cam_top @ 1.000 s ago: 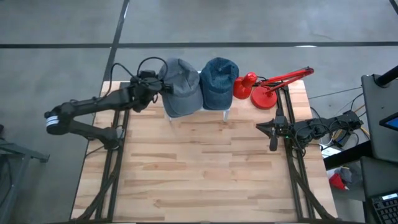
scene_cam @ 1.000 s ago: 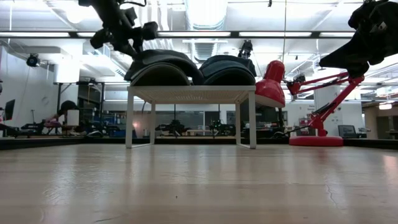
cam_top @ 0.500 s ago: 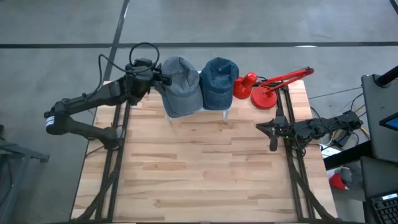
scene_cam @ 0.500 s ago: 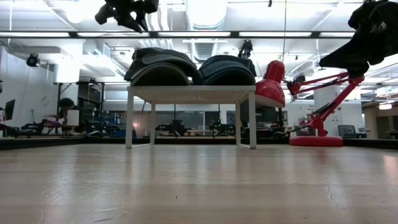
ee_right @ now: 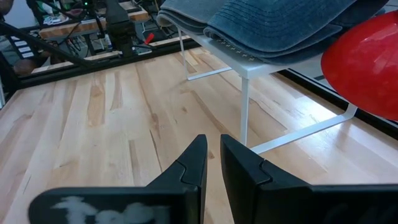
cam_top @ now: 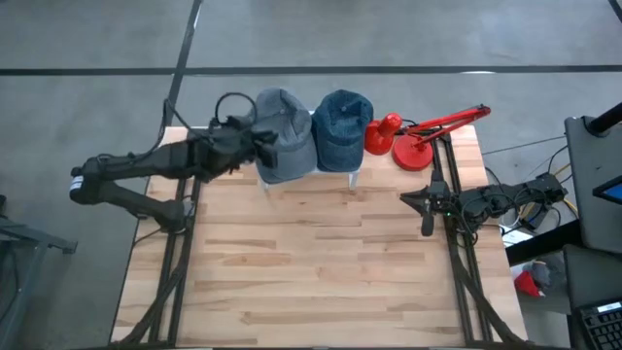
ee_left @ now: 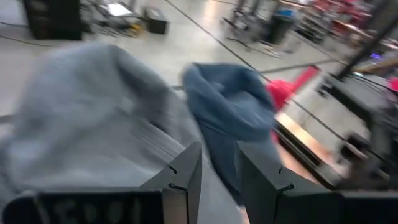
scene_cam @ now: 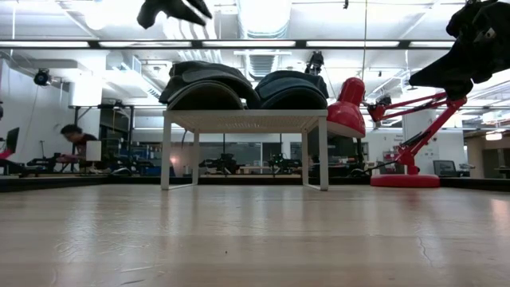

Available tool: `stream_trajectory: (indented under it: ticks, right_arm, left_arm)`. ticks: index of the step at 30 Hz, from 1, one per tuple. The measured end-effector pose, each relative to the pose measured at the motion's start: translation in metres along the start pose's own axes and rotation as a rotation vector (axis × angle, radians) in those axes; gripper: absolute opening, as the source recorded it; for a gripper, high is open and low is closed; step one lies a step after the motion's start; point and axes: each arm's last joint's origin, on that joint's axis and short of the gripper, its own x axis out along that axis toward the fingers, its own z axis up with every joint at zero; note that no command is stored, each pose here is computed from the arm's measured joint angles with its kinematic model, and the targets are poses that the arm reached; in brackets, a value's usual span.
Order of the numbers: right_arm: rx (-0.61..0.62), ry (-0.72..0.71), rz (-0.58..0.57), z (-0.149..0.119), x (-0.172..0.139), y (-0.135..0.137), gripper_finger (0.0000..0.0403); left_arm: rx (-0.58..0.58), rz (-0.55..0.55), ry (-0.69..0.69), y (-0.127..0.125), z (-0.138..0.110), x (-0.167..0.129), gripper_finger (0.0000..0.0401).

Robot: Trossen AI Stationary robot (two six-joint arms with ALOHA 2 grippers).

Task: Pick & Place hat
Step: Return to Home Position

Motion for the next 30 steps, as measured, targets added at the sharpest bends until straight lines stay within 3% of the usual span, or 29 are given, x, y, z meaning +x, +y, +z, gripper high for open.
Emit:
stream_trajectory:
  ticks: [14, 20, 26, 30]
  right_arm:
    - [0.000, 0.000, 0.000, 0.000, 0.000, 0.000, 0.0043]
    - [0.000, 0.000, 0.001, 0.000, 0.000, 0.000, 0.0043]
    - [0.000, 0.000, 0.001, 0.000, 0.000, 0.000, 0.0043]
    - [0.001, -0.001, 0.001, 0.000, 0.000, 0.000, 0.0043]
  left_arm:
    - [-0.019, -0.261, 0.167, -0.037, -0.032, -0.037, 0.0099]
    - [0.151, -0.291, 0.190, -0.037, -0.038, -0.040, 0.0099]
    - [0.349, -0.477, 0.162, -0.033, -0.047, -0.042, 0.0099]
    - [0.387, -0.577, 0.130, -0.020, -0.062, -0.044, 0.0099]
